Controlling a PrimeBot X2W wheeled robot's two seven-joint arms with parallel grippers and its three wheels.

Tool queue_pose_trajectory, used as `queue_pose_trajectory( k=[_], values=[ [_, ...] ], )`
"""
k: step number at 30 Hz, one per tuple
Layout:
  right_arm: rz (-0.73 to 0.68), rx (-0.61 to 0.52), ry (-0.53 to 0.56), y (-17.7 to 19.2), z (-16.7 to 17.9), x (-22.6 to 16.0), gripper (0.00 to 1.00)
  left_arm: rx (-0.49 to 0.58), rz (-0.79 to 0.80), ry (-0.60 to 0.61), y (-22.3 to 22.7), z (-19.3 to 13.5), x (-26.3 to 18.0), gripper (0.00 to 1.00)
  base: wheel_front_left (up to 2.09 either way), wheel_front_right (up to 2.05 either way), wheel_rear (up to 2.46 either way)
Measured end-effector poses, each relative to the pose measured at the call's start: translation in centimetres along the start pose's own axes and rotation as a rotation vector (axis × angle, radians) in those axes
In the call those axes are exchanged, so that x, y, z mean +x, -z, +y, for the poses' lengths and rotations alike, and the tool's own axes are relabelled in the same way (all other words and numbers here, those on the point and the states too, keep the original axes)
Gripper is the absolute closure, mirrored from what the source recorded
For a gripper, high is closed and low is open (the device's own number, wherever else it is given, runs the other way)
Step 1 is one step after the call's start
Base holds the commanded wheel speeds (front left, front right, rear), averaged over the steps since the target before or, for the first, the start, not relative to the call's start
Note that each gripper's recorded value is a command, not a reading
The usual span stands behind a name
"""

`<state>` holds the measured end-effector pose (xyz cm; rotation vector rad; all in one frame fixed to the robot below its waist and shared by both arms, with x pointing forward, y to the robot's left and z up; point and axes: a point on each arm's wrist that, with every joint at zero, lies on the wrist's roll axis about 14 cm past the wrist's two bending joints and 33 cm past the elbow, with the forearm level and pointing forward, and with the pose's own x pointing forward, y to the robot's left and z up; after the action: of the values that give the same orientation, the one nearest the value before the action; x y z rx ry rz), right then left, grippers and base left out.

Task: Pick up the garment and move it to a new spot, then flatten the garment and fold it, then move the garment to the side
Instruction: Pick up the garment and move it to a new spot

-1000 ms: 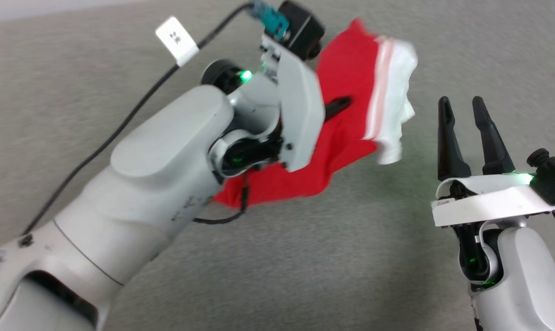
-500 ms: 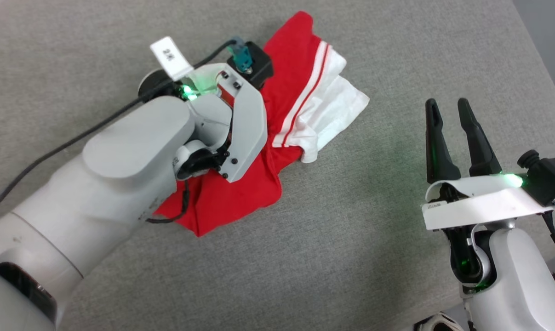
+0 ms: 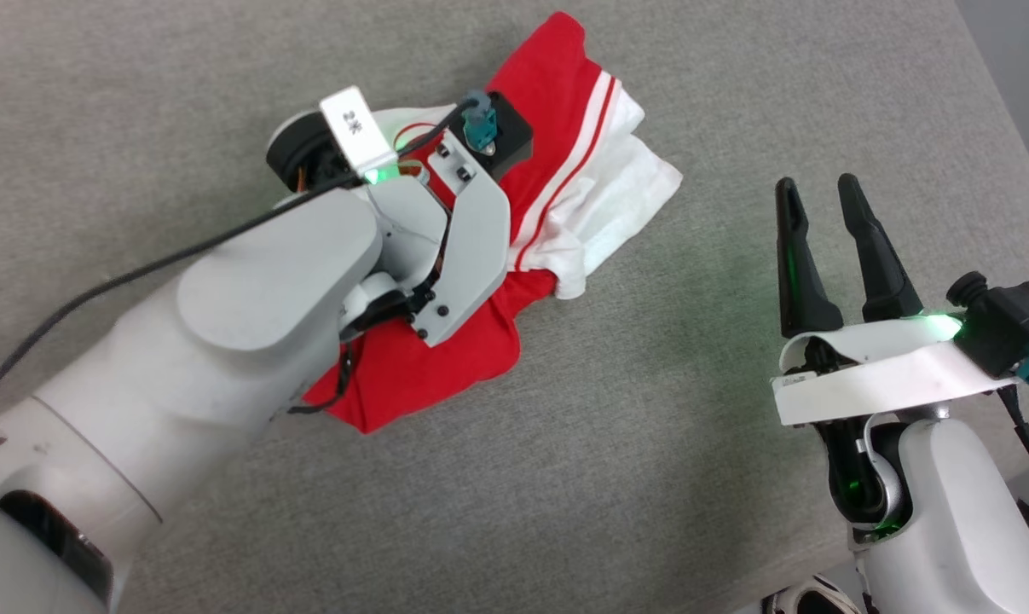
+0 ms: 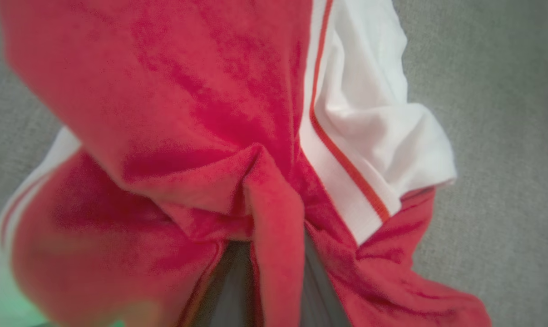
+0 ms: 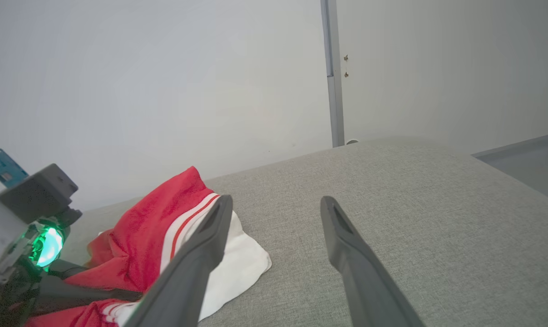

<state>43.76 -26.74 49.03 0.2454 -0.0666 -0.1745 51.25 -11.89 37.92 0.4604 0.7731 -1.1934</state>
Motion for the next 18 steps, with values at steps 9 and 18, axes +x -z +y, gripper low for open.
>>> queue_pose_trajectory(
  k=[9, 18],
  values=[
    [0.015, -0.051, -0.055, 0.6, 1.8, -0.2, 0.00, -0.067, -0.279, -0.013, -3.8, -0.7, -4.4, 0.00, 0.00, 0.00, 0.00],
    [0.034, -0.083, -0.150, 1.4, 4.7, -0.6, 0.00, -0.189, -0.545, -0.129, -3.9, 0.6, -11.7, 0.00, 0.00, 0.00, 0.00]
  ],
)
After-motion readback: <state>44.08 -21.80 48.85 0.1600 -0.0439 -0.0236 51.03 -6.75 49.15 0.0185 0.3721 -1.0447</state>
